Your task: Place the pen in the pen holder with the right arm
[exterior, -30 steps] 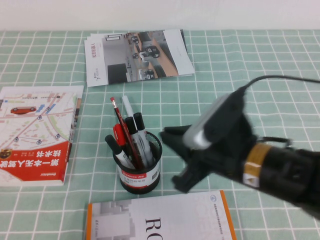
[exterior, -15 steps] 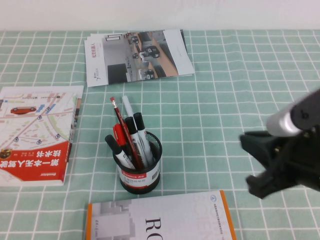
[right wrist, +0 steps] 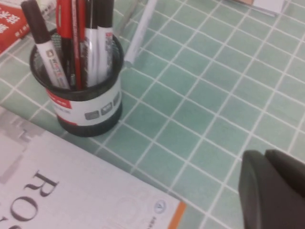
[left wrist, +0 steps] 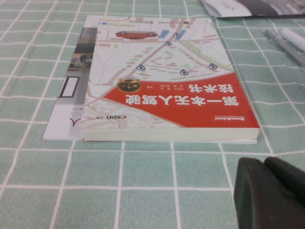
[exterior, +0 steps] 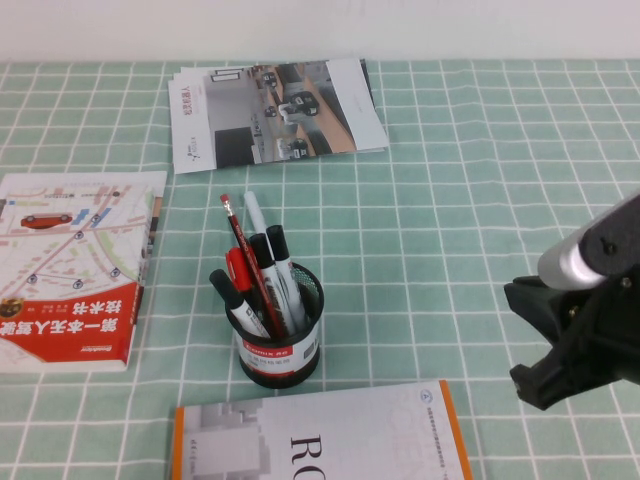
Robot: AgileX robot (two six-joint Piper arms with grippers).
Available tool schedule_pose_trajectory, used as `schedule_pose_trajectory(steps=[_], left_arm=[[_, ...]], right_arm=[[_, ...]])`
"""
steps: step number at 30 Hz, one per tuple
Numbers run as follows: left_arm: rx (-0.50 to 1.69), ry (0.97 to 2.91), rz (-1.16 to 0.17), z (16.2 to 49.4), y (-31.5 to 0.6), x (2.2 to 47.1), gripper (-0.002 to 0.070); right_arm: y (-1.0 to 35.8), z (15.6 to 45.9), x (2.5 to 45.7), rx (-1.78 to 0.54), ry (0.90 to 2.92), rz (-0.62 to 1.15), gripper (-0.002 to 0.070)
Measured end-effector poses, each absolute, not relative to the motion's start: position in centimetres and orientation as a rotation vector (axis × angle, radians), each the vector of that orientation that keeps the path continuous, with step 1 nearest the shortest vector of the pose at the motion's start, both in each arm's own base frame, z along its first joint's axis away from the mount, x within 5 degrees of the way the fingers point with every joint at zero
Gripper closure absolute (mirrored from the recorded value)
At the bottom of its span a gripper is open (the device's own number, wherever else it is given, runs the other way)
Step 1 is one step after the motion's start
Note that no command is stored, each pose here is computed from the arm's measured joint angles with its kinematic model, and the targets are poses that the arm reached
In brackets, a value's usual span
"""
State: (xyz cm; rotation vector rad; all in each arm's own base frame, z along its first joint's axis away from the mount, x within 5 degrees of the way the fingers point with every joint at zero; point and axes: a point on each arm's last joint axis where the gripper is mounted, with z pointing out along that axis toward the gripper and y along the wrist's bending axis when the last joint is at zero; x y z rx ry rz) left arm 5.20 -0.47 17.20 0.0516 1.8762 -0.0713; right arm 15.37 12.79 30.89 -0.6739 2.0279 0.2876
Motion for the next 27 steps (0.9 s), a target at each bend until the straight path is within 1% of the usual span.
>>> schedule_pose_trajectory(steps=[3,6,10,14,16,19,23,27], left_arm=[[0.052,1.876,-0.071,17.2,-0.5,5.2,0.0679],[0.052,1.876,-0.071,17.2,-0.5,5.2,0.0679],[0.052,1.876,-0.071,17.2,-0.5,5.2,0.0679],[0.052,1.876,-0.071,17.2,-0.5,5.2,0.0679],[0.052,1.876,-0.071,17.2,-0.5,5.2,0.0679],[0.052,1.876,-0.071,17.2,-0.5,5.2,0.0679],[0.052,1.876,-0.071,17.2,-0.5,5.2,0.0679],[0.052,1.876,-0.071,17.2,-0.5,5.2,0.0679]], right_arm=[[11.5,30.8,15.4,-0.61,2.022,0.279,0.0695],[8.7,30.2,14.7,-0.488,1.974,0.27,0.0695],[4.3,26.9,12.1,-0.307,1.89,0.211,0.0695],[1.7,23.5,9.1,-0.166,1.838,0.135,0.0695],[1.0,21.9,7.9,-0.111,1.808,0.11,0.0695],[0.4,20.5,6.6,-0.04,1.735,0.092,0.0695],[0.2,19.7,5.7,-0.011,1.663,0.092,0.0695],[0.1,19.3,5.6,-0.006,1.667,0.09,0.0695]])
